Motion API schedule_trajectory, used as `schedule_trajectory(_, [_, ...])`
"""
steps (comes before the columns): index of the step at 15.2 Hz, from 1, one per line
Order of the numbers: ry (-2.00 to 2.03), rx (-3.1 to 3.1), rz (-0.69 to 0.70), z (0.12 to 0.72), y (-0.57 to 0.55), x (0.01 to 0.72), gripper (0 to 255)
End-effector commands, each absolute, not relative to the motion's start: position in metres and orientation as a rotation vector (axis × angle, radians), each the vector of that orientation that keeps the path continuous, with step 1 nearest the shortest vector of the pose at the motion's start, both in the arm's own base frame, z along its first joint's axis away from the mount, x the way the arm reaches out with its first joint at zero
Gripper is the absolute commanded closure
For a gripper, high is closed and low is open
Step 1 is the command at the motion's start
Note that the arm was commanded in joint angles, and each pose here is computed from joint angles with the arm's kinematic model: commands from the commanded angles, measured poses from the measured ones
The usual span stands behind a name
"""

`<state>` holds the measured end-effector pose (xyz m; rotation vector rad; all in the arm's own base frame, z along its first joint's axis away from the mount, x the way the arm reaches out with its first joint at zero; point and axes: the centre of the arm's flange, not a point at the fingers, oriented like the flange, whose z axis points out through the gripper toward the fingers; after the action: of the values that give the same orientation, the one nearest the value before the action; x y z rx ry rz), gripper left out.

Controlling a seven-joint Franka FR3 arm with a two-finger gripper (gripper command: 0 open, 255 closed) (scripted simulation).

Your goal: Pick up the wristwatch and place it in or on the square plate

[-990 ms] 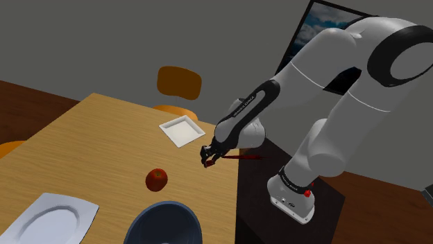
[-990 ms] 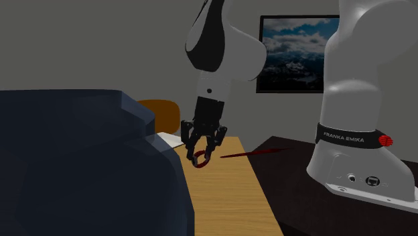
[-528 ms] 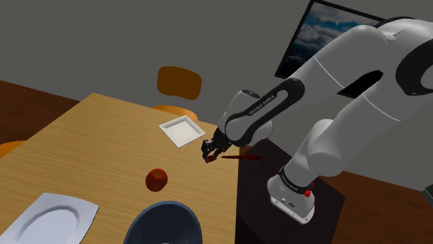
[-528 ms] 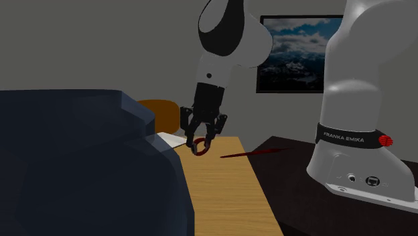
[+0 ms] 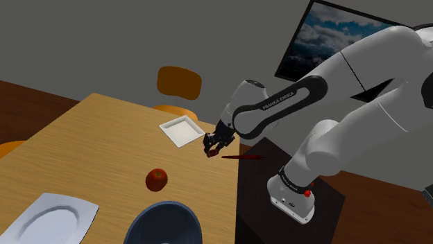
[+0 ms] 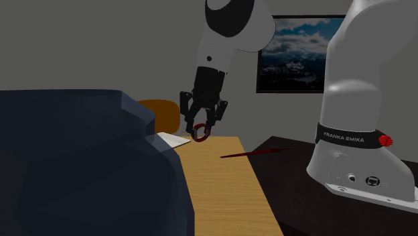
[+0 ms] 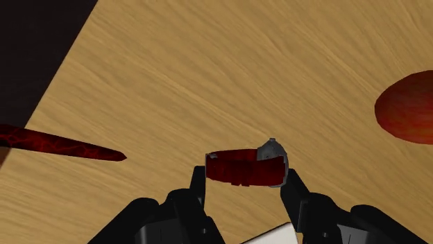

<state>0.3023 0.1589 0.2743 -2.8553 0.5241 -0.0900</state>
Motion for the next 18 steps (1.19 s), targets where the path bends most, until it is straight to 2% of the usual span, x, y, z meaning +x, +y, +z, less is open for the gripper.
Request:
schedule_trajectory(1, [0.524, -2.856, -0.089, 0.278, 0.158, 0.314, 255])
schedule_trajectory(18, [0.524, -2.856, -0.089, 0.286, 0.122, 0.536, 255])
